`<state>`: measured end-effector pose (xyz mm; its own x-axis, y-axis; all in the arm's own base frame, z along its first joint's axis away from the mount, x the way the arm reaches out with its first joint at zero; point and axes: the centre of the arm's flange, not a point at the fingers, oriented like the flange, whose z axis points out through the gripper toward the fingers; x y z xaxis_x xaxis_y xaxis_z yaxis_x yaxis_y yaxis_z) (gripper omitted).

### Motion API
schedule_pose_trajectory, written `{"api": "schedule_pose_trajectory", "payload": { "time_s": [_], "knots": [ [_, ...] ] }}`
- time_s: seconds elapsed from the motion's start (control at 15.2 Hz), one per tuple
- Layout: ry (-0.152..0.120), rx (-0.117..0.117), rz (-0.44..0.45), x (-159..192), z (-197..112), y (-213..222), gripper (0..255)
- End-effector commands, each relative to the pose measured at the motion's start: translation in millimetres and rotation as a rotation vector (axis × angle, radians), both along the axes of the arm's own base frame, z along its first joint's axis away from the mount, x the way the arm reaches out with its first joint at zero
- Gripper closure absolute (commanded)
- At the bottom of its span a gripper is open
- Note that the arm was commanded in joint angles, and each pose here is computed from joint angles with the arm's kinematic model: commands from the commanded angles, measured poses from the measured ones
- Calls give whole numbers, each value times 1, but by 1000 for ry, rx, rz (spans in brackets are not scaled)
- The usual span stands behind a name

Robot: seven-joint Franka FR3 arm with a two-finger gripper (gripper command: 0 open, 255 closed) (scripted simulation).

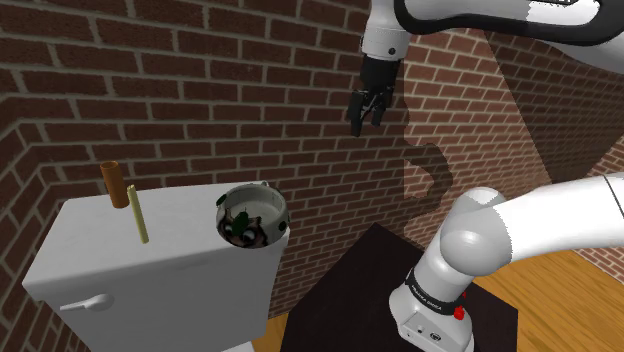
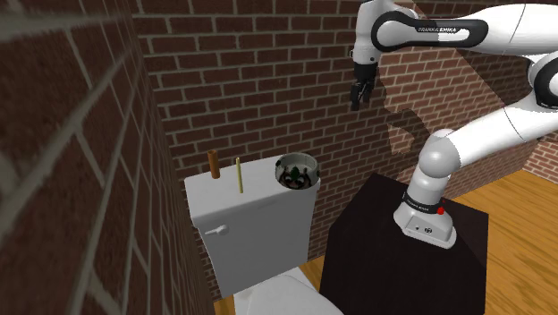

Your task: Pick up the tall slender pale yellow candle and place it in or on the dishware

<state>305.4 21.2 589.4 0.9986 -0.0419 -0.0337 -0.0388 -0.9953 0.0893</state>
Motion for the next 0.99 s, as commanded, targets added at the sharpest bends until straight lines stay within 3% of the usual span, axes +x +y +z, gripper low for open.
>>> {"api": "schedule_pose_trajectory", "payload": {
  "time_s": [0.0,0.92],
  "knots": [
    [0,0,0,0,0,0,0],
    [-21,33,-46,81,-48,152,0]
  ]
}}
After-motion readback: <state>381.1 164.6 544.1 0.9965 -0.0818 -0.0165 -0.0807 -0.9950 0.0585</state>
